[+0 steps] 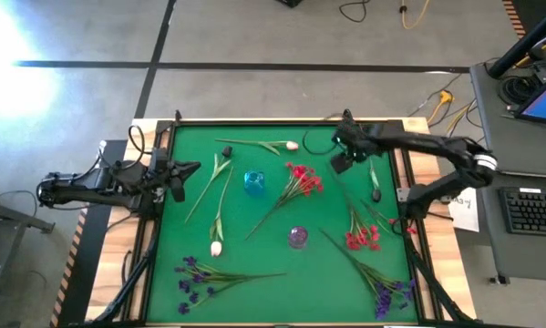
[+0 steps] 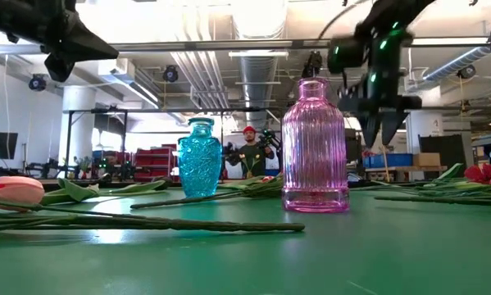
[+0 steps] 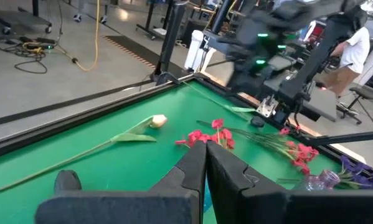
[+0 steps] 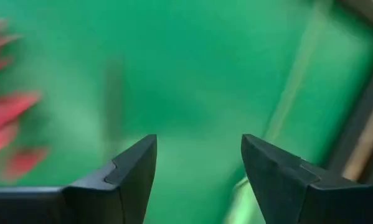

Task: Sort flowers into vase by color
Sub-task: Put the right black tulip into the blue vase

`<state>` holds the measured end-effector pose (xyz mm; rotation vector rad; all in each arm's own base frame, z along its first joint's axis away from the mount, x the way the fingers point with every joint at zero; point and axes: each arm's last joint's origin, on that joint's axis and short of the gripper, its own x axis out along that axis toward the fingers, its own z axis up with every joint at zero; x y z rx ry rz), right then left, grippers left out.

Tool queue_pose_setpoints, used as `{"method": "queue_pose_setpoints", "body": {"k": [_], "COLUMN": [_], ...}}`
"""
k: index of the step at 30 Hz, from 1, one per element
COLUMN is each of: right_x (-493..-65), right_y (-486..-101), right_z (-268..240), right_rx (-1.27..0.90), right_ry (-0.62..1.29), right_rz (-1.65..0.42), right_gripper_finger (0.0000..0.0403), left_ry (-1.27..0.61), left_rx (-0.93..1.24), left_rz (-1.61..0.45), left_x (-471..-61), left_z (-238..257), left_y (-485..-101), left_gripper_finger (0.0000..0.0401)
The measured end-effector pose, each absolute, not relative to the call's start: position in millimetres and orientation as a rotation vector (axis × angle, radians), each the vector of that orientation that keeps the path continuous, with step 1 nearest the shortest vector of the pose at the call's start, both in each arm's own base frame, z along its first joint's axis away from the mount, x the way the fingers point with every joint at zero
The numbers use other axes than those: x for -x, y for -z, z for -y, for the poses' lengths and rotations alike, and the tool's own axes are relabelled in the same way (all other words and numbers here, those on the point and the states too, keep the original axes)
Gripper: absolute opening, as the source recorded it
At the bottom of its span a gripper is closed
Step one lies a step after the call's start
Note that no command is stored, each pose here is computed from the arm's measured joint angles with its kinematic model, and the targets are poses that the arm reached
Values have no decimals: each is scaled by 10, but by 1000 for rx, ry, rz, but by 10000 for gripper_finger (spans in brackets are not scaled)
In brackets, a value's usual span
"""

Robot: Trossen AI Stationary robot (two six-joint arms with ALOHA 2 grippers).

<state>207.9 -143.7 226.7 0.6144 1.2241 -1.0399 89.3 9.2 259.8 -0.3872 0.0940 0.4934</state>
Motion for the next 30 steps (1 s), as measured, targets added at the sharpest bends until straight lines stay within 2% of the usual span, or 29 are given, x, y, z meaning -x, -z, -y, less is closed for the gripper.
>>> {"method": "queue_pose_setpoints", "body": {"k": [9, 14, 22, 26, 30], "right_x": [-1710, -1646, -1672, -1640, -1589], "right_y": [-1813, -1589, -1447, -1429, -1428], "right_z": [2265, 2420, 2491, 2532, 2573], "right_rx": [-785, -837, -834, -820, -855], "right_ry": [1209, 1199, 1185, 1135, 1062], "right_rz": [-1385, -1425, -1434, -1445, -1426], "right_gripper_finger": [224, 224, 217, 177, 106], "left_ry": [-495, -500, -506, -504, -496], "left_rx": [381, 373, 357, 338, 323], "left_rz": [-105, -130, -166, -170, -144], "left_x": [-957, -999, -1055, -1075, -1103], "left_z": [-88, -86, -82, -81, -80], "left_y": [-2595, -2575, -2545, -2546, -2577], "left_gripper_finger": [0, 0, 0, 0, 0]}}
